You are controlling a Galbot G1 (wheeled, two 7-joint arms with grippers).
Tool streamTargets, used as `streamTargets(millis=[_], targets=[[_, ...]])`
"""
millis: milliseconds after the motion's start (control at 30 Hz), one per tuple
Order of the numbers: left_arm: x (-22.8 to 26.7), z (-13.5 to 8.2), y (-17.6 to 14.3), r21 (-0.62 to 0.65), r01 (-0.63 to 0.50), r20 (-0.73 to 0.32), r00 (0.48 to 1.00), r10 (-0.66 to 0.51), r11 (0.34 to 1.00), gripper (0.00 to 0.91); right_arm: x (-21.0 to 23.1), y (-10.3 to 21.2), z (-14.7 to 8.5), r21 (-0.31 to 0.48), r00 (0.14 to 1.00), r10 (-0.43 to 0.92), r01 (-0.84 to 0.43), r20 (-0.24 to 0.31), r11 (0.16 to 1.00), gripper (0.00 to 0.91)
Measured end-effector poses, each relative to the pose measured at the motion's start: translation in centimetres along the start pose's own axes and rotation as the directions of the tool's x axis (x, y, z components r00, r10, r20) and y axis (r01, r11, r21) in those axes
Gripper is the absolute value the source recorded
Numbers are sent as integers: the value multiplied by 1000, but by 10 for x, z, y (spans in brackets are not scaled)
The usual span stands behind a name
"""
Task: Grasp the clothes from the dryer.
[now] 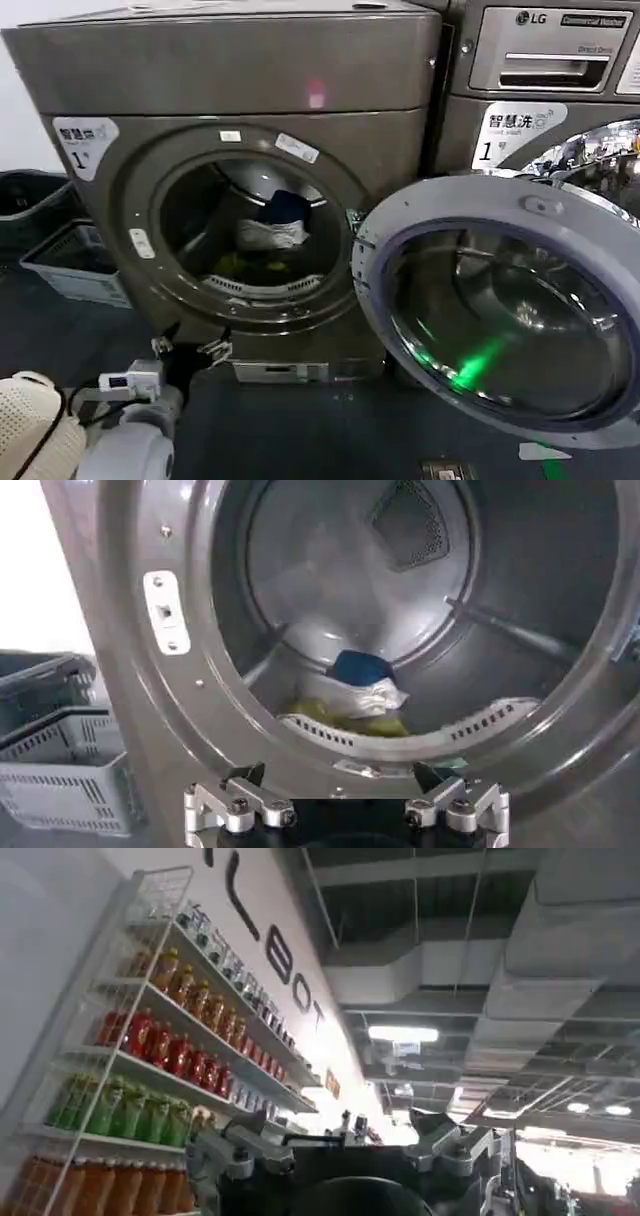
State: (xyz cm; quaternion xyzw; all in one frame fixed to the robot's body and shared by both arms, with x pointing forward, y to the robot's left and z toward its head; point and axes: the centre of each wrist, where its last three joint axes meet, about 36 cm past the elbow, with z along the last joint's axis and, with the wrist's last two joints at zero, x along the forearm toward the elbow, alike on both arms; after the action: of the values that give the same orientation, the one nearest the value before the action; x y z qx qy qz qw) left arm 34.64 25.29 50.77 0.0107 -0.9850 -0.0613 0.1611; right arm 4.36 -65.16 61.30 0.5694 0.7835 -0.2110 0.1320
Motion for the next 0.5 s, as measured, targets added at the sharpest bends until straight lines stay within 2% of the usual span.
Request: streamTargets(millis=[500], targets=[[1, 0, 1, -2, 5, 0, 1000, -5, 1000, 907, 0, 1, 1, -1, 1000, -5, 5, -1, 1000, 907]])
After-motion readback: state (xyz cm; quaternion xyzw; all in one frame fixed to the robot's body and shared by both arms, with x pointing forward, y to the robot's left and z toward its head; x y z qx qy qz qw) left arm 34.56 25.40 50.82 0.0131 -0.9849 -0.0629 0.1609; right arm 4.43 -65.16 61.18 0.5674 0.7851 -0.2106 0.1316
